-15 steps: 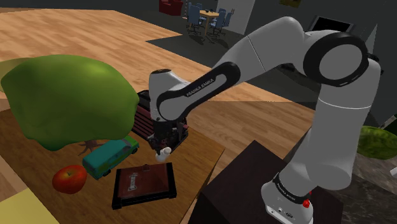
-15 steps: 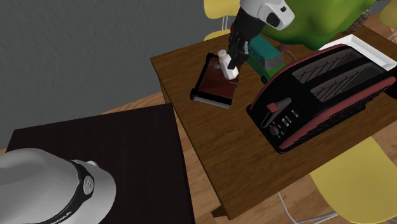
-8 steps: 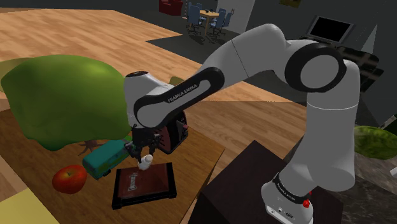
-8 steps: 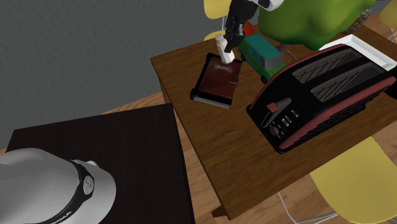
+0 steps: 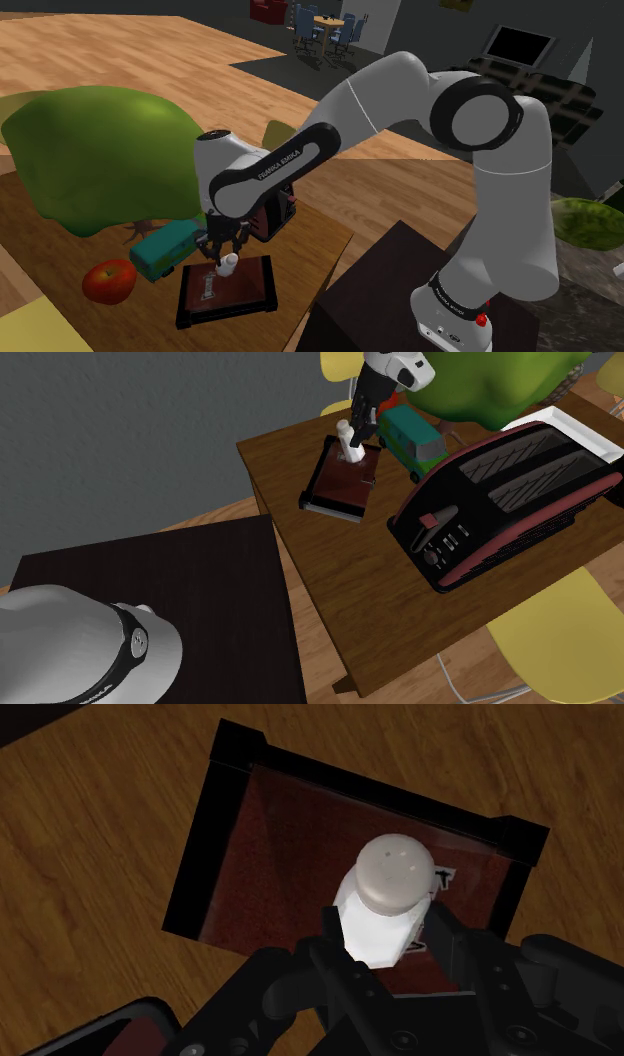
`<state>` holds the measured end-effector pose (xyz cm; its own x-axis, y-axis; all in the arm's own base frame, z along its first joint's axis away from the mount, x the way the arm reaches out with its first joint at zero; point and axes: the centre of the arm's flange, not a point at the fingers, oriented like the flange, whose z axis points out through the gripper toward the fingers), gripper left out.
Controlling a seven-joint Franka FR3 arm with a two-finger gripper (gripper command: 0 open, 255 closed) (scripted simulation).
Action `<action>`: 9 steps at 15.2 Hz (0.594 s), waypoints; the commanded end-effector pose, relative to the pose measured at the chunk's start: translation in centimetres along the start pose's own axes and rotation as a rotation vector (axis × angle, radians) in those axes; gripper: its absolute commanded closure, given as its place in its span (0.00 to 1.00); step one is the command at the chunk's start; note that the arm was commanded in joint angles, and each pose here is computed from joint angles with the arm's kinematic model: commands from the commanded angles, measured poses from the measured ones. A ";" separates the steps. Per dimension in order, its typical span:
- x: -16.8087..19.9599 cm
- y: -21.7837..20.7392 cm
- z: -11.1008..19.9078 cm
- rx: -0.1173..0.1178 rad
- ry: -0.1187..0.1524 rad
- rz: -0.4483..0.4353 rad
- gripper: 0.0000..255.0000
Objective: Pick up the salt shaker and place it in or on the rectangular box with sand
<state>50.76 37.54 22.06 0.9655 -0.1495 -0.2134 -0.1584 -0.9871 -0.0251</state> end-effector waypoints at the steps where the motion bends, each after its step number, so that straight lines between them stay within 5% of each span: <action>1: 0.2 0.0 1.1 0.000 0.000 0.000 1.00; 9: 0.8 0.1 3.6 0.000 0.000 0.000 1.00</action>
<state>50.74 37.53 18.43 0.9655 -0.1494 -0.2134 -0.1583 -0.9871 -0.0251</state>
